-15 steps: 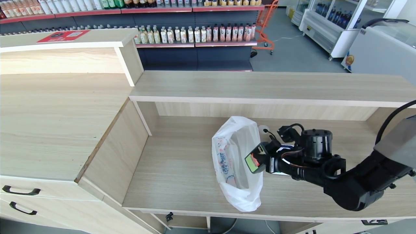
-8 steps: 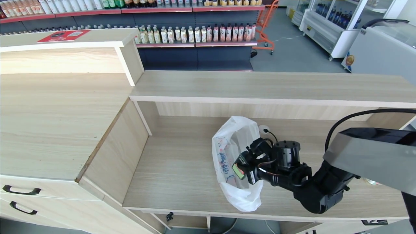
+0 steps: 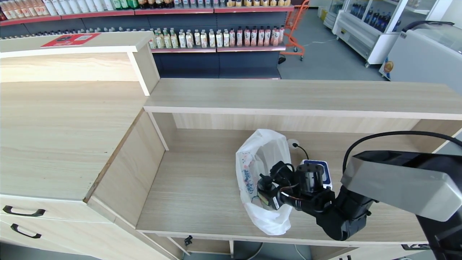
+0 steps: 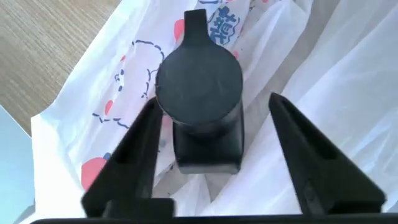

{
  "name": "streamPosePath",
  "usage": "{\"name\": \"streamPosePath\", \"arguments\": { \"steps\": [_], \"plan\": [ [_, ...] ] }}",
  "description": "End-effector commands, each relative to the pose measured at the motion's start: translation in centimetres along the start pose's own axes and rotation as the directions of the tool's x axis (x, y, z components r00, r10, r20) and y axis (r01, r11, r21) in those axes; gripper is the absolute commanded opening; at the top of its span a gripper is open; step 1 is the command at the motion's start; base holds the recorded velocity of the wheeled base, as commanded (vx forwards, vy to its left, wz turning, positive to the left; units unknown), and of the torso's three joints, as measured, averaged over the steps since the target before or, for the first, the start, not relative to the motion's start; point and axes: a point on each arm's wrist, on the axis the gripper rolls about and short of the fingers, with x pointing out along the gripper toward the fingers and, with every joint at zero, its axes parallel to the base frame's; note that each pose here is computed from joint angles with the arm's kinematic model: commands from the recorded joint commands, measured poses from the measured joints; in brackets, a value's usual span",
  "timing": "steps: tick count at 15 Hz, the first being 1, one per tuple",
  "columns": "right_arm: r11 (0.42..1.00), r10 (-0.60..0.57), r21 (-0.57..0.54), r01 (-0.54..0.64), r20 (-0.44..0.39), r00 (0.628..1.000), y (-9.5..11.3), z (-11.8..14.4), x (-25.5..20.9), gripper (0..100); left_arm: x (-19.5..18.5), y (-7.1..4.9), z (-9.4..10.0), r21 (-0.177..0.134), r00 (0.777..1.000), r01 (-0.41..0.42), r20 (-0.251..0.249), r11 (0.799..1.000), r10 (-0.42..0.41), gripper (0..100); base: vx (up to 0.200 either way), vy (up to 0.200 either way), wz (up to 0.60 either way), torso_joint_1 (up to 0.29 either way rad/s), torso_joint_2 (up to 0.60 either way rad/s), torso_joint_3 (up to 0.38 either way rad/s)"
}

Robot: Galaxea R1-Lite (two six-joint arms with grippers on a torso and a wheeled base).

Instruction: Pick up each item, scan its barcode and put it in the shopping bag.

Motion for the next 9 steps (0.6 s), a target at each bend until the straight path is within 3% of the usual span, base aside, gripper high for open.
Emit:
{"name": "streamPosePath", "arguments": {
  "steps": [1, 5, 7, 9],
  "plan": [
    [1.000, -0.019, 0.020, 0.018, 0.049, 0.999, -0.8, 1.7, -0.8, 100, 0.0, 0.0, 0.0, 0.000, 1.000, 0.000, 0.000, 1.000, 0.000, 100, 0.000, 0.000, 0.00, 0.000, 0.00, 0.000],
    [0.959, -0.067, 0.282, 0.032, 0.117, 0.991, -2.5, 6.5, -6.1, 100, 0.0, 0.0, 0.0, 0.000, 1.000, 0.000, 0.000, 1.000, 0.000, 100, 0.000, 0.000, 0.00, 0.000, 0.00, 0.000],
    [0.882, -0.093, 0.470, 0.025, 0.123, 0.988, -2.6, 9.9, -14.4, 100, 0.0, 0.0, 0.0, 0.001, 1.000, 0.000, 0.000, 1.000, 0.000, 100, 0.000, 0.000, 0.00, 0.000, 0.00, 0.000],
    [0.849, -0.135, 0.522, 0.082, 0.063, 0.989, -2.6, 10.8, -22.0, 100, 0.0, 0.0, 0.0, 0.000, 1.000, 0.000, 0.000, 1.000, 0.000, 100, 0.000, 0.000, 0.00, 0.000, 0.00, 0.000]
  ]
}}
